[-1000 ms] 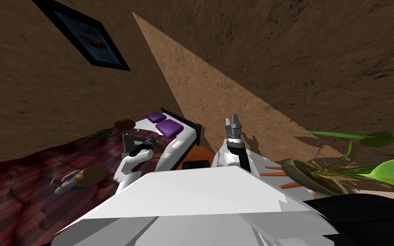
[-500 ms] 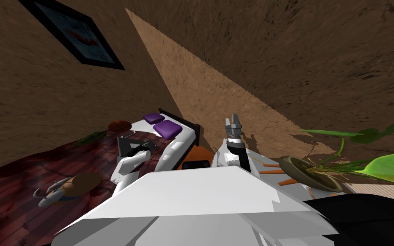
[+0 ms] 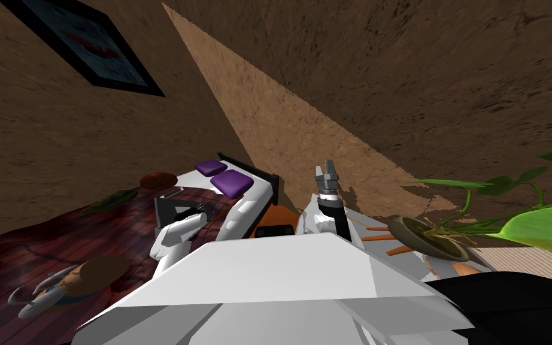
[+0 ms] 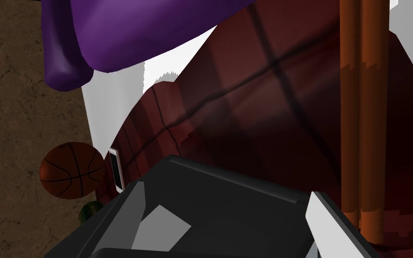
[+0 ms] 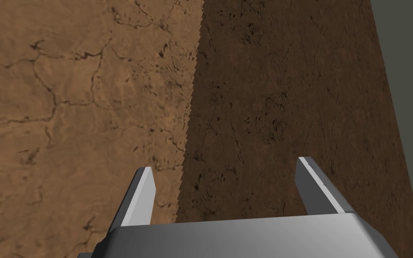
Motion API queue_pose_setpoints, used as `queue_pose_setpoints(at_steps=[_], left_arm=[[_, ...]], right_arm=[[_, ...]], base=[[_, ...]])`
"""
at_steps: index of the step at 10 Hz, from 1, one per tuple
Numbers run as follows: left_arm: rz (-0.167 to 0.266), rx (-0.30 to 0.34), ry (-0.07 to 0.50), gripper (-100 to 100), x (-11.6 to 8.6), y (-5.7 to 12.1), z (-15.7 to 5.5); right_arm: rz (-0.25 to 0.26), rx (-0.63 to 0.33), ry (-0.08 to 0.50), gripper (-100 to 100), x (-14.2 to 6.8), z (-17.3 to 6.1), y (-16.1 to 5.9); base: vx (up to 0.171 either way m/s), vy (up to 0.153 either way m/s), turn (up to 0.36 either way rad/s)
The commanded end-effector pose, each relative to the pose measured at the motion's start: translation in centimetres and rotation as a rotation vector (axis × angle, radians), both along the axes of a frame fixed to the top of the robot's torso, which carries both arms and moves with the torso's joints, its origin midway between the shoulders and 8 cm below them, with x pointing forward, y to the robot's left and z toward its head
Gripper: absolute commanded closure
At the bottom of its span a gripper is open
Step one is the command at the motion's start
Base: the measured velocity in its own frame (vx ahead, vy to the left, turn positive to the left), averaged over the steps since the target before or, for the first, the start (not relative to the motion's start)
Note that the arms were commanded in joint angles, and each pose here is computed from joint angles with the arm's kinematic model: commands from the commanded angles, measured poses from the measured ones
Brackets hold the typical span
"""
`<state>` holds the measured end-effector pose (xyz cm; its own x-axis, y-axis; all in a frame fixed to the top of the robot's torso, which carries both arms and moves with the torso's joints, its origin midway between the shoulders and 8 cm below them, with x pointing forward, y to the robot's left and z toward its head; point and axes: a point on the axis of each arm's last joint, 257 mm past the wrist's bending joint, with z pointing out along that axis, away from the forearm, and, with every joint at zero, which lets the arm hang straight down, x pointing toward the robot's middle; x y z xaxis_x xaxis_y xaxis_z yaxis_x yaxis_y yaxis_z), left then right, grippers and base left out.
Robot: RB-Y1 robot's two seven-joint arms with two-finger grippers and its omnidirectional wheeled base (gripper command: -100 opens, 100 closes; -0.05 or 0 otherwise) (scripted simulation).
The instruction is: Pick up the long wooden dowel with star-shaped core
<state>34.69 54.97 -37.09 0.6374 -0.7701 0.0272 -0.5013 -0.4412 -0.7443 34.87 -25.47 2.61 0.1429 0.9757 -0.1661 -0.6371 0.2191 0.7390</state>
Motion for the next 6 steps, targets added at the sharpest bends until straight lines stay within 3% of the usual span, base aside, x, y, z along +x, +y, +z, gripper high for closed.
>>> queue_pose_setpoints(at_steps=[1, 6], left_arm=[[0.007, -0.006, 0.011, -100, -0.18, 0.24, -0.18], [0.007, -0.006, 0.011, -100, -0.18, 0.24, -0.18]], right_arm=[[0.000, 0.000, 0.000, 0, 0.00, 0.00, 0.00], [0.000, 0.000, 0.000, 0, 0.00, 0.00, 0.00]], base=[[0.000, 0.000, 0.000], [-0.003, -0.002, 0.010]])
